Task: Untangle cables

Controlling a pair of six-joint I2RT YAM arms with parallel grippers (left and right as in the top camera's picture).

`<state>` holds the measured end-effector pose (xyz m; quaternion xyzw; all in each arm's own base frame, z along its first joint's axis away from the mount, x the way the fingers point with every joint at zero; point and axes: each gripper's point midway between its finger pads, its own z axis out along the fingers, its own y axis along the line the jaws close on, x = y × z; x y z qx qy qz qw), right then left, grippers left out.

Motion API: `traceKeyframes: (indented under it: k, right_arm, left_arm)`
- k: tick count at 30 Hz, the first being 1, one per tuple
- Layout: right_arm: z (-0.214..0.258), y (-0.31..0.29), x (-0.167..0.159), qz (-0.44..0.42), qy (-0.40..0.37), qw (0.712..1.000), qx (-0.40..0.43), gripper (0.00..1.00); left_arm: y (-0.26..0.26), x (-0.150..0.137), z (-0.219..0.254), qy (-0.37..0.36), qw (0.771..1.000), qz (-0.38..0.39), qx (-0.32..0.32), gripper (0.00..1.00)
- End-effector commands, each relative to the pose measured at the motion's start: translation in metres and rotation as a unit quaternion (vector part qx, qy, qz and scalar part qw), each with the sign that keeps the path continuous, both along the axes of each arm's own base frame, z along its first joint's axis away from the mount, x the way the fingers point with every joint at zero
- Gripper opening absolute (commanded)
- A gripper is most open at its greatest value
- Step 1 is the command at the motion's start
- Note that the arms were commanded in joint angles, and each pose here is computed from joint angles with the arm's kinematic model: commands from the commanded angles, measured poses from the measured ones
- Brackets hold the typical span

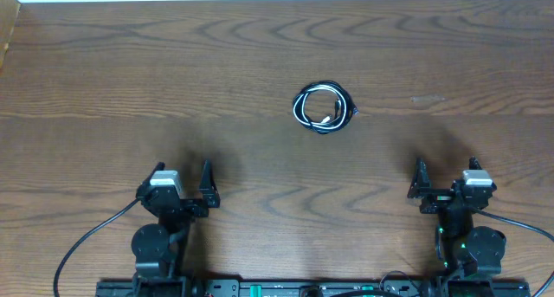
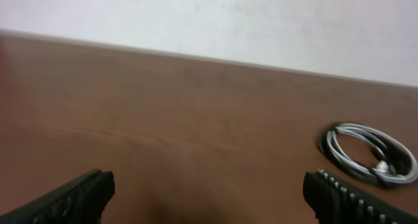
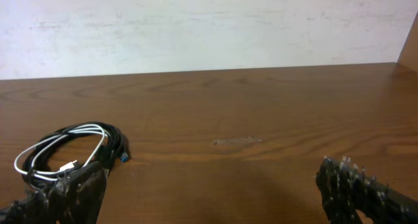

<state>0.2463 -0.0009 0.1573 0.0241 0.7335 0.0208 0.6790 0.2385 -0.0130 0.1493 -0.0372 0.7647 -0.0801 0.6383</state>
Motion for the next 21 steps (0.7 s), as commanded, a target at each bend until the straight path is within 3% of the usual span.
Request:
traceKeyframes:
  k: [1,15,21]
  right_arm:
    - [-0.001,0.000,0.000,0.001,-0.001,1.000,-0.004,0.99]
    - [-0.001,0.000,0.000,0.000,-0.001,1.000,-0.004,0.99]
    - [-0.001,0.000,0.000,0.000,0.000,1.000,-0.004,0.99]
  left_arm:
    - [-0.013,-0.008,0.028,-0.010,0.999,-0.033,-0.036,0.98]
    - [-0.016,-0.073,0.150,-0.048,0.998,-0.047,0.001,0.98]
    - [-0.016,-0.081,0.161,0.010,0.999,-0.050,0.013,0.98]
